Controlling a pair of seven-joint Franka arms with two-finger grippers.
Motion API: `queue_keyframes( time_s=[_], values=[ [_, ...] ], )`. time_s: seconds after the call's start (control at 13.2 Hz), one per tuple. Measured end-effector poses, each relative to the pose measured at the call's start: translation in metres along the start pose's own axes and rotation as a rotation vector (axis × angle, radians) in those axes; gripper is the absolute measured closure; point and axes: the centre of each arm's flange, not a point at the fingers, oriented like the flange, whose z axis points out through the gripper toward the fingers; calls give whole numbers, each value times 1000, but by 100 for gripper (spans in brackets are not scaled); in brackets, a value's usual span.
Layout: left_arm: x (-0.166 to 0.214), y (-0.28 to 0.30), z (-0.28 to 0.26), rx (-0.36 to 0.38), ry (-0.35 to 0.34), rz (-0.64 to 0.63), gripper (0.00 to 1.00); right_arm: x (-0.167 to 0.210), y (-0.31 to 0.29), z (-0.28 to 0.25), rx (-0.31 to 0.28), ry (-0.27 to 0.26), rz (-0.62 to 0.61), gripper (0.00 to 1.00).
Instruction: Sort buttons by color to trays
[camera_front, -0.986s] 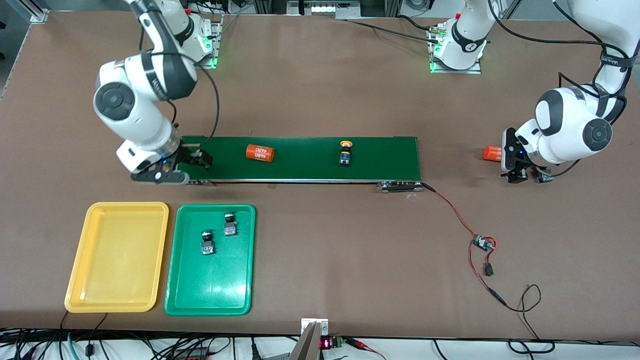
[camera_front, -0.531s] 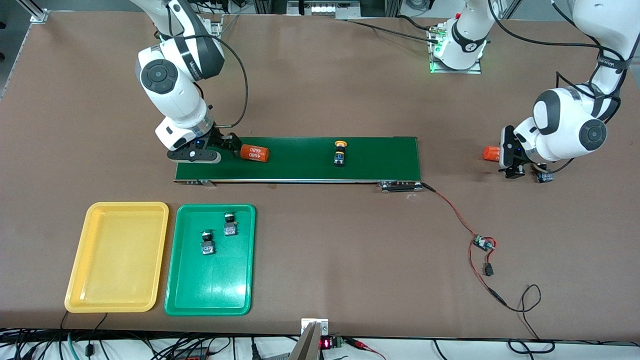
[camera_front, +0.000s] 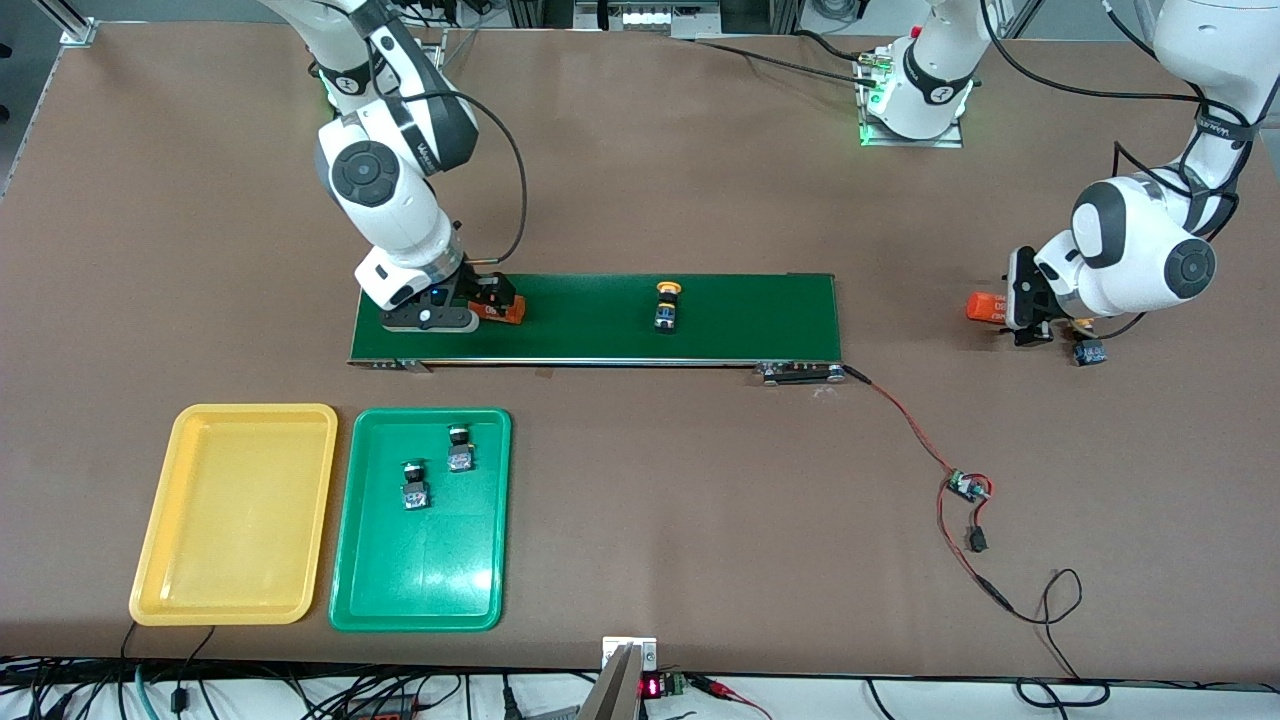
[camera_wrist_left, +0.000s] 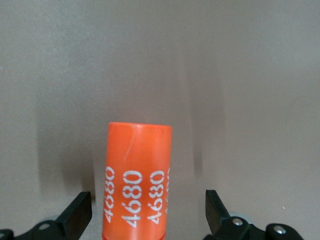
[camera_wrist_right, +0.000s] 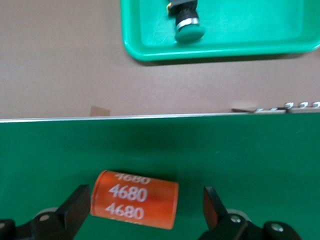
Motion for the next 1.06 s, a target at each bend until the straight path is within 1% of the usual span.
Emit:
queue_keyframes(
  time_s=[0.08,0.15,0.38,0.46,0.61,0.68,0.76,0.91,1.06],
  values=[
    [0,0,0,1,0,7,0,-2,-4,2,1,-2,-2,0],
    [0,0,0,2,-1,19,10,-3,-9,3,3,-3,-5,0],
    [0,-2,-3,15,-6,49,44,-5,-19,6,7,-6,-19,0],
    [2,-3,-6,24,-9,55,50,-6,-21,5,8,-5,-23,0],
    [9,-8,-25,59,-27,82,50,-9,-27,6,9,-7,-30,0],
    [21,-11,-40,82,-44,110,50,-12,-33,9,9,-12,-25,0],
    [40,-14,-57,99,-62,146,50,-17,-45,13,10,-19,-13,0],
    [91,-16,-87,115,-85,224,50,-28,-72,24,14,-32,12,0],
    [134,-17,-104,115,-47,251,50,-25,-89,29,29,-31,30,0]
  ],
)
